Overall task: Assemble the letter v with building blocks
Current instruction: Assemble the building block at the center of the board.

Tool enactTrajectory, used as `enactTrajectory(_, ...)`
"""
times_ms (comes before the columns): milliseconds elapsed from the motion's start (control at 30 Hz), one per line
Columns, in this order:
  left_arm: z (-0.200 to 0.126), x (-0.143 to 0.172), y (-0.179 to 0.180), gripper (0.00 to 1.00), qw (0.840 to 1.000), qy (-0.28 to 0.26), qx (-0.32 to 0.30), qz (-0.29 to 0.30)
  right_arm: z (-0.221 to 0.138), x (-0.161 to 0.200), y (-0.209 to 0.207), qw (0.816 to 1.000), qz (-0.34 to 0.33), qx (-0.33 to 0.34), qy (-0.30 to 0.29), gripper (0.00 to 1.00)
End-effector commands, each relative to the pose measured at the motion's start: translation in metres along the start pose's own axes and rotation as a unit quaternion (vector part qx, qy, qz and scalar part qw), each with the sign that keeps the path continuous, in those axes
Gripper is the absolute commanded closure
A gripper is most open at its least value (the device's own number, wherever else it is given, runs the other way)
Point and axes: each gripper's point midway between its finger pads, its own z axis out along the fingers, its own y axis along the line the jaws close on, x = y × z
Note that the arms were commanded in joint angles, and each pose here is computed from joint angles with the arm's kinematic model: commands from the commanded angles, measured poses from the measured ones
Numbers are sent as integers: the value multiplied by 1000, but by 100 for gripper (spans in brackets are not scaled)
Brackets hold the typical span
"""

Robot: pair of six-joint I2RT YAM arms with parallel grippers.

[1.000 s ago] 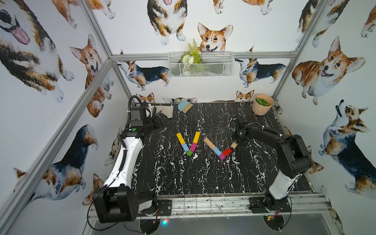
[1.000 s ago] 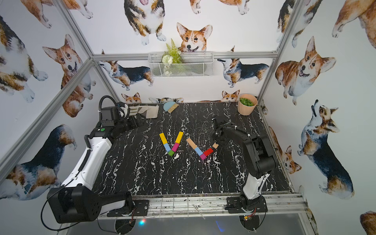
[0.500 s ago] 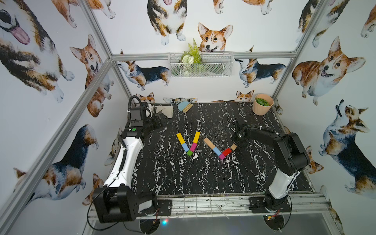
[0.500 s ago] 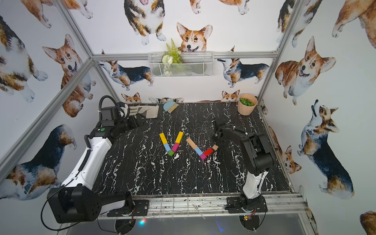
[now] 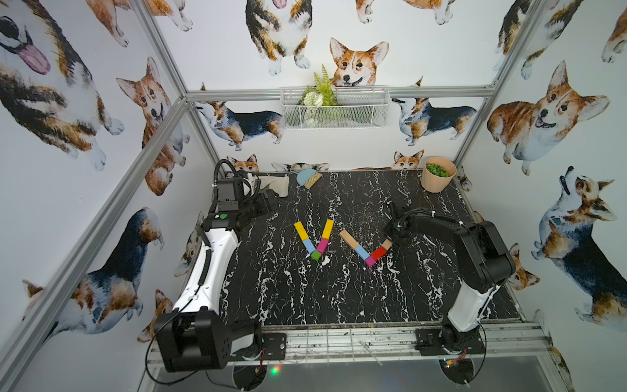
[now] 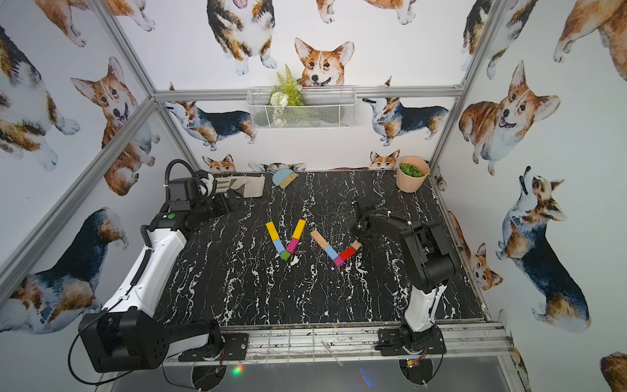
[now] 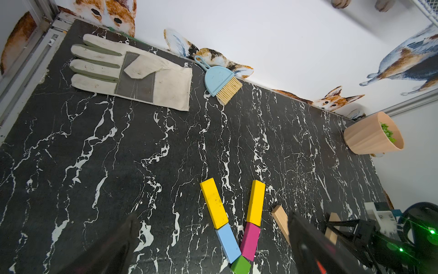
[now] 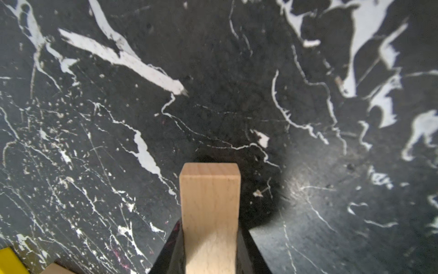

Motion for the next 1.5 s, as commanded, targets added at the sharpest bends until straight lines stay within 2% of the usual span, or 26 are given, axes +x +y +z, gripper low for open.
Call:
enactTrajectory(0, -1, -5, -3, 0, 1000, -9, 6, 4, 4, 5, -1, 1000, 23, 0, 8, 65)
enactTrajectory(467, -2, -5, -2, 0, 1000, -8, 5, 4, -2, 5, 1, 1000, 20, -6, 9, 51)
enactTrajectory(600, -1, -4, -2, 0, 1000, -8, 4, 4, -21, 1, 6, 1000, 4, -20, -7, 48)
enactTrajectory(833, -1, -5, -1, 0, 1000, -8, 4, 3, -70, -16, 10, 996, -48, -47, -58, 38)
enactTrajectory(900, -1, -5, 0, 0, 1000, -7, 3, 2, -77, -22, 13, 994, -69, -53, -59, 31)
enactTrajectory(1100, 0, -5, 1, 0, 1000, -7, 2, 1, -67, -40, 18, 993, -93, -69, -31, 25)
enactTrajectory(1467, 0, -5, 3, 0, 1000, -7, -1, 0, -32, -56, 29, 990, -113, -78, 12, 25)
